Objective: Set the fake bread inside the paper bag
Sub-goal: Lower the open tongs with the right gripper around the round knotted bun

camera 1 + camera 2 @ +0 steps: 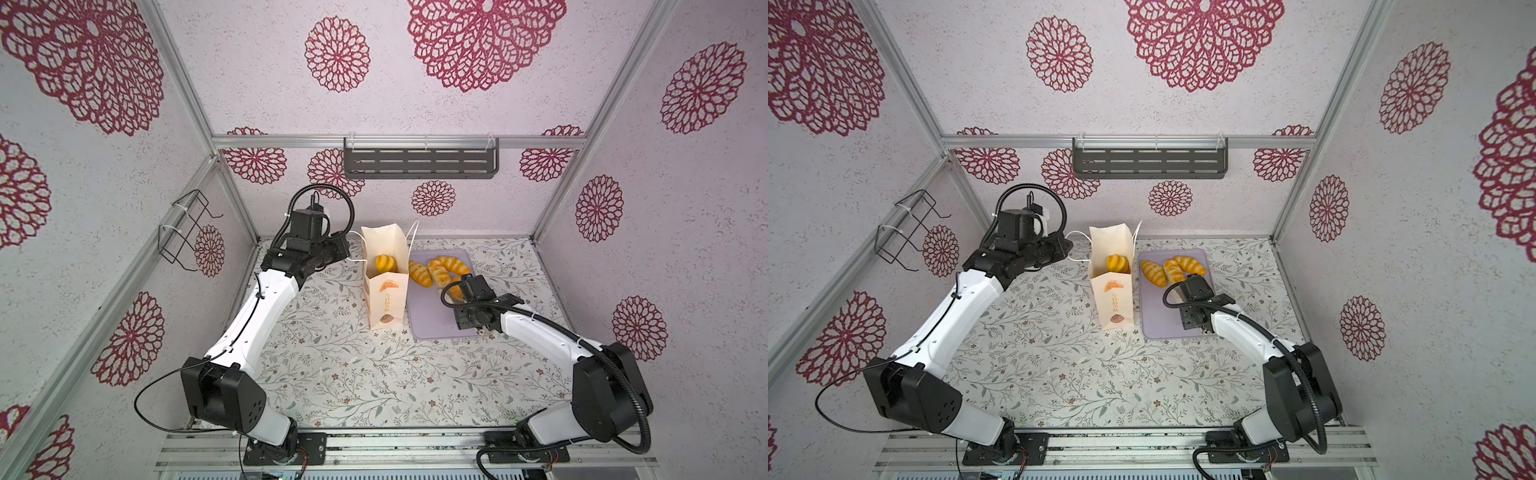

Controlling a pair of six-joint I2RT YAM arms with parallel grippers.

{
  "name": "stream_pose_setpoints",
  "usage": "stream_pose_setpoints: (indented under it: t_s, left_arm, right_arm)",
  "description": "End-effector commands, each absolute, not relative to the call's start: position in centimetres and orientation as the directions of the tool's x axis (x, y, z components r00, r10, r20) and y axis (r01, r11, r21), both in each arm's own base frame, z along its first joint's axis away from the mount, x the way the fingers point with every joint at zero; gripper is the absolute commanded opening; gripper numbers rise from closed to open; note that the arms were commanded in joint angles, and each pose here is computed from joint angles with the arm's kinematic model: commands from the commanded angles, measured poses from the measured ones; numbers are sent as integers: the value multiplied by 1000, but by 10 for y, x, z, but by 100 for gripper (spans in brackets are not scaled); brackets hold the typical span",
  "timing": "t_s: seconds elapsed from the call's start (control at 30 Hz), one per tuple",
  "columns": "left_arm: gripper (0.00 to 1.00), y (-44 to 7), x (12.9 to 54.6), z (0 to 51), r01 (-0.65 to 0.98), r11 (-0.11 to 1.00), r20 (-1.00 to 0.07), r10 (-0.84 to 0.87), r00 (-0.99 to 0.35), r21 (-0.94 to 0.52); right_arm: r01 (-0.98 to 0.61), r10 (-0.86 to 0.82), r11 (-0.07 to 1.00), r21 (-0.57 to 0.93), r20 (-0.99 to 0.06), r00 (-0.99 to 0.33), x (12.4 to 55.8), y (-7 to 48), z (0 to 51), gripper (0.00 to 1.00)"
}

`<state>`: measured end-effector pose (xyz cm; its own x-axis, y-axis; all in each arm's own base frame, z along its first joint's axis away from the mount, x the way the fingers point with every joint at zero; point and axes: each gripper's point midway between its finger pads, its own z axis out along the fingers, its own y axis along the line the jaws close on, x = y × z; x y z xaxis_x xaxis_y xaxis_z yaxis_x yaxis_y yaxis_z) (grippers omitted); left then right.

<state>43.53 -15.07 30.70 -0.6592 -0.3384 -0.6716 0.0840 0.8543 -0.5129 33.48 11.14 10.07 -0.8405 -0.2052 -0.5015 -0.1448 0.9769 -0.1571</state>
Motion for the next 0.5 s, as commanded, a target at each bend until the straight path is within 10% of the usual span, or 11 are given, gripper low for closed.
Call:
stream_pose_setpoints:
  t_s: [0.0, 0.47]
  left_arm:
    - [0, -153, 436, 308, 97, 861, -683, -321, -656, -499]
    - [0, -154, 436, 308, 100, 860, -682, -320, -658, -500]
  right_arm:
    - [-138, -225, 970, -198, -537, -813, 350, 109, 111, 68]
    - [-124, -239, 960, -251, -506, -829, 371, 109, 99, 66]
